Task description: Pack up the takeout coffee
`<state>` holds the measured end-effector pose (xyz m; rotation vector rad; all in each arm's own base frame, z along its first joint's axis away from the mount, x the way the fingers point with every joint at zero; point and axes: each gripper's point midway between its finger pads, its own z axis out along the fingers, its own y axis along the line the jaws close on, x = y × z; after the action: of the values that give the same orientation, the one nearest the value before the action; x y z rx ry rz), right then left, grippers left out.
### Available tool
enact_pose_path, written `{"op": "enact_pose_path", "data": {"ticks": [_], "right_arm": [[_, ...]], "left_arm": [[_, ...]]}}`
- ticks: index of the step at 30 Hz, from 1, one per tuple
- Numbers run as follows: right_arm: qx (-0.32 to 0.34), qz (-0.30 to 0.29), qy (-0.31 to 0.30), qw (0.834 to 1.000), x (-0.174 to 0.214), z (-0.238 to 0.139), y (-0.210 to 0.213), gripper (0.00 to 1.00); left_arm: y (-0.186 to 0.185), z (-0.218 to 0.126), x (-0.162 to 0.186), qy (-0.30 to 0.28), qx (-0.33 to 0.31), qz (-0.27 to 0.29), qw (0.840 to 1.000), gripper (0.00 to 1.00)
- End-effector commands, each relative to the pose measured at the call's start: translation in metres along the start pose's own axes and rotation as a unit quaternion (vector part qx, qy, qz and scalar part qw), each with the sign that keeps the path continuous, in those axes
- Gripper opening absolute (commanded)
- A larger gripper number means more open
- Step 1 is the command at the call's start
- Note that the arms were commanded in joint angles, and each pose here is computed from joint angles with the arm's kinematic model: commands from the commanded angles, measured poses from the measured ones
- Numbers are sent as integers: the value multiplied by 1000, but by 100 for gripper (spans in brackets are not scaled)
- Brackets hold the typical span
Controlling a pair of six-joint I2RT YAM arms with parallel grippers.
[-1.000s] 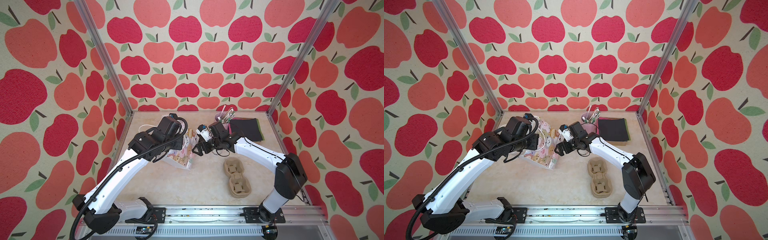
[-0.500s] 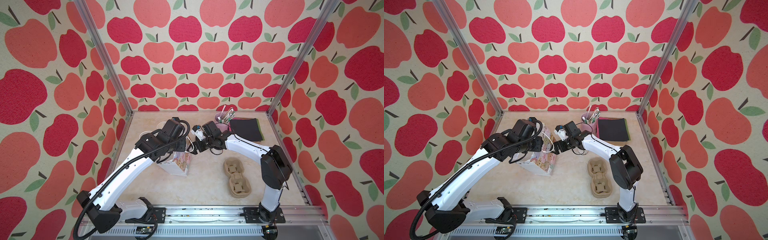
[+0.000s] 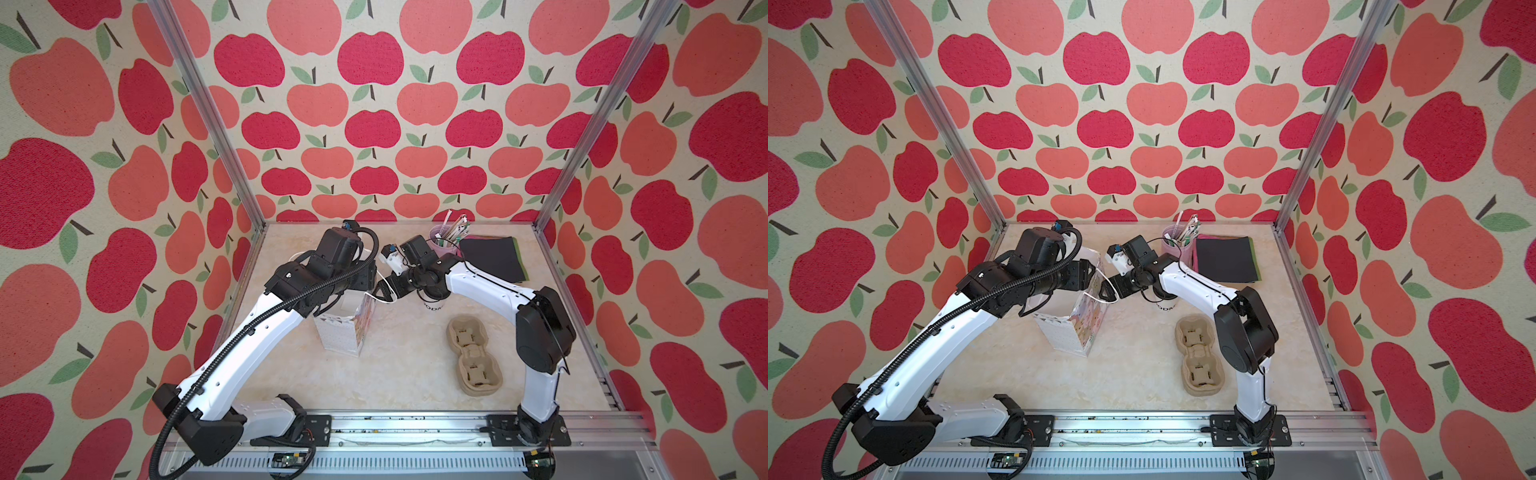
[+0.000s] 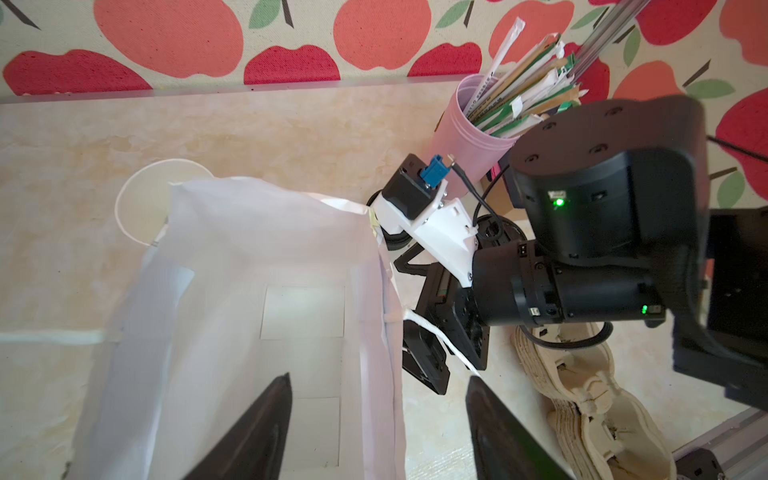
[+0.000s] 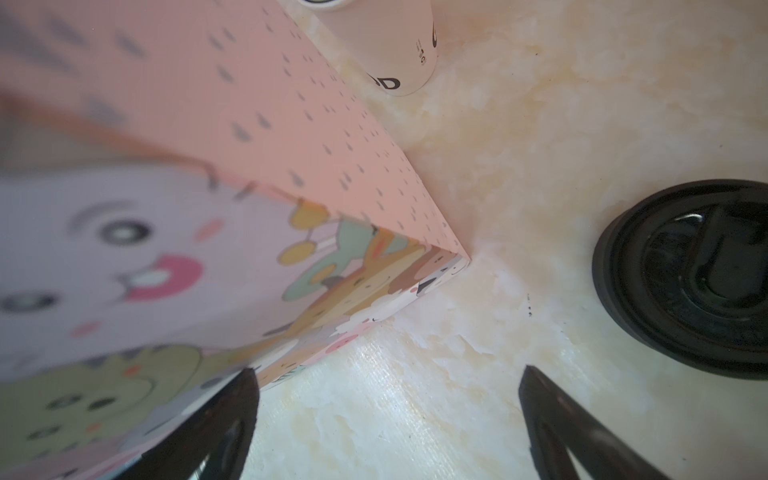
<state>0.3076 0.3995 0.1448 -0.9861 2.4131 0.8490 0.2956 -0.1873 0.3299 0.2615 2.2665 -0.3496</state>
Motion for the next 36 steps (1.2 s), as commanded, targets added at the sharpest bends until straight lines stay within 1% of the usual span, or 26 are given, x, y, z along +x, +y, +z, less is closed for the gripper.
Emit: {"op": "enact_pose_path", "data": {"ticks": [1,5,7,9,11,13,15,18,23,28,32,36], "right_arm": [[34,-11,6,999,1,-15,-13,99],[42,-7,-1,999,-4,-20,-19,99],[42,-5,-3,999,-7,-19,-20,99],[42,-2,-6,999,-12,-18,-21,99],[34,4,-9,999,-18,-14,-21,99],[27,11,-16,999,-25,-12,-21,99],[22,16,-22,999,-33,-9,-22,99],[10,18,-28,999,-45,-3,-20,99],[-22,15,-28,999,-62,9,-11,99],[-47,3,-25,999,-75,22,1,99],[-73,-13,-14,997,-78,35,18,99],[-94,-29,0,995,-77,45,33,99]], "left_arm": [[15,-31,-24,-46,-25,62,997,80],[46,-46,-22,-33,-85,91,992,85],[62,-53,-16,-28,-107,78,991,86],[75,-62,-10,-32,-114,54,992,87],[82,-66,-3,-39,-102,25,994,91],[85,-77,2,-58,-84,-2,995,94],[90,-81,9,-66,-75,-26,995,96],[95,-85,16,-74,-65,-44,994,97],[98,-84,23,-75,-56,-58,994,98],[98,-86,21,-82,-52,-59,994,99],[99,-88,14,-88,-53,-53,993,100],[102,-87,8,-81,-58,-44,994,100]]}}
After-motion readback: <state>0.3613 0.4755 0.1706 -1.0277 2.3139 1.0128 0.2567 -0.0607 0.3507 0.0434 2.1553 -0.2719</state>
